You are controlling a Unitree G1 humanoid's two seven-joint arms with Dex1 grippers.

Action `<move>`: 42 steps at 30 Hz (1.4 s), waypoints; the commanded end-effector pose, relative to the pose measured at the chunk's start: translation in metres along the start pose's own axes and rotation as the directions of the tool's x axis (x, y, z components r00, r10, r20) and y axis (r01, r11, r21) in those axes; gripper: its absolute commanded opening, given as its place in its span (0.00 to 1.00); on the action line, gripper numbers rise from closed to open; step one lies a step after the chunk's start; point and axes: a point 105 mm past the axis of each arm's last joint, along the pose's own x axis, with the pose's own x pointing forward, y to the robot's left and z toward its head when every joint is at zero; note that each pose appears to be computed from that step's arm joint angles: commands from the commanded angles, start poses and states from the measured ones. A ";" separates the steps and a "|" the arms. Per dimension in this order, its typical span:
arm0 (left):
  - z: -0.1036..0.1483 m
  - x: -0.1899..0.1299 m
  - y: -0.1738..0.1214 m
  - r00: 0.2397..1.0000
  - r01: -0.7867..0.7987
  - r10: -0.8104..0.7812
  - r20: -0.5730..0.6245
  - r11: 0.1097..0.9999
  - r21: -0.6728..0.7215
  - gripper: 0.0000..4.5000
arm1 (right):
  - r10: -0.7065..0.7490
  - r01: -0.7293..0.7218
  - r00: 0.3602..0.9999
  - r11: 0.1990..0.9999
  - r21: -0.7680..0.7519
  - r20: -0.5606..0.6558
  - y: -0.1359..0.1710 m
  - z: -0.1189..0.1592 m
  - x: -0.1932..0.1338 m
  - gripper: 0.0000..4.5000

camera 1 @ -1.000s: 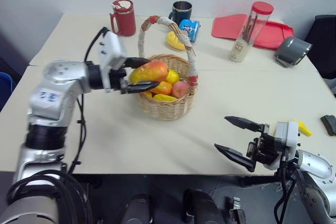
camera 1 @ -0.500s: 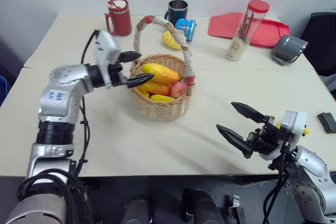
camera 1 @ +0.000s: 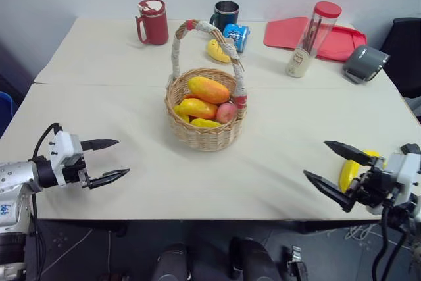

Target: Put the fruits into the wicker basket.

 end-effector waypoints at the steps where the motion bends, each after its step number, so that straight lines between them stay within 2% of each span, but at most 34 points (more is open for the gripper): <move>1: 0.006 0.009 -0.023 0.997 0.048 -0.046 0.060 0.998 -0.029 0.99 | -0.224 0.218 0.973 0.972 -0.092 -0.056 -0.023 0.012 -0.053 1.00; 4: 0.000 0.016 -0.033 0.996 0.065 -0.060 0.073 0.995 -0.073 0.99 | -0.428 0.414 0.896 0.901 -0.130 -0.114 -0.033 0.010 -0.106 1.00; 8: 0.009 0.029 -0.031 0.991 0.092 -0.085 0.104 0.993 -0.068 0.99 | -0.545 0.521 0.799 0.838 -0.160 -0.253 -0.023 -0.015 -0.167 1.00; 10: 0.013 0.034 -0.030 0.988 0.114 -0.107 0.113 0.992 -0.060 0.99 | -0.580 0.558 0.758 0.813 -0.164 -0.296 -0.017 -0.025 -0.187 1.00; 13: 0.021 0.040 -0.029 0.982 0.148 -0.143 0.127 0.988 -0.037 0.99 | -0.599 0.581 0.728 0.797 -0.163 -0.335 -0.010 -0.034 -0.201 1.00; 15: 0.027 0.044 -0.029 0.978 0.160 -0.156 0.141 0.987 -0.018 0.99 | -0.587 0.573 0.738 0.806 -0.150 -0.334 -0.010 -0.036 -0.195 1.00; 18: 0.035 0.051 -0.031 0.970 0.171 -0.170 0.174 0.985 0.011 0.99 | -0.521 0.531 0.791 0.845 -0.065 -0.322 -0.010 -0.034 -0.168 1.00; 21: 0.043 0.057 -0.038 0.959 0.199 -0.201 0.199 0.980 0.030 0.99 | -0.457 0.512 0.825 0.853 0.099 -0.332 -0.012 -0.029 -0.130 1.00; 22: 0.045 0.060 -0.043 0.953 0.221 -0.223 0.207 0.975 0.033 0.99 | -0.424 0.512 0.818 0.845 0.154 -0.388 -0.012 -0.033 -0.118 1.00; 25: 0.051 0.067 -0.053 0.941 0.254 -0.256 0.223 0.966 0.041 0.99 | -0.357 0.533 0.765 0.818 0.217 -0.537 -0.013 -0.045 -0.093 1.00; 30: 0.057 0.072 -0.060 0.935 0.261 -0.264 0.235 0.964 0.047 0.99 | -0.421 0.624 0.690 0.758 0.189 -0.588 -0.039 -0.051 -0.058 1.00; 32: 0.056 0.072 -0.062 0.936 0.259 -0.263 0.234 0.965 0.047 0.99 | -0.458 0.674 0.647 0.717 0.177 -0.610 -0.050 -0.057 -0.050 1.00; 33: 0.055 0.071 -0.062 0.939 0.255 -0.260 0.224 0.965 0.052 0.99 | -0.467 0.704 0.604 0.692 0.159 -0.646 -0.056 -0.064 -0.048 1.00; 37: 0.056 0.063 -0.059 0.943 0.247 -0.251 0.218 0.968 0.043 0.99 | -0.427 0.725 0.545 0.672 0.151 -0.721 -0.063 -0.080 -0.035 1.00; 40: 0.059 0.061 -0.058 0.943 0.248 -0.254 0.215 0.967 0.055 1.00 | -0.389 0.717 0.541 0.676 0.167 -0.746 -0.065 -0.088 -0.025 0.86; 42: 0.063 0.060 -0.057 0.943 0.245 -0.253 0.217 0.967 0.063 1.00 | -0.379 0.696 0.569 0.695 0.182 -0.730 -0.069 -0.087 -0.014 0.71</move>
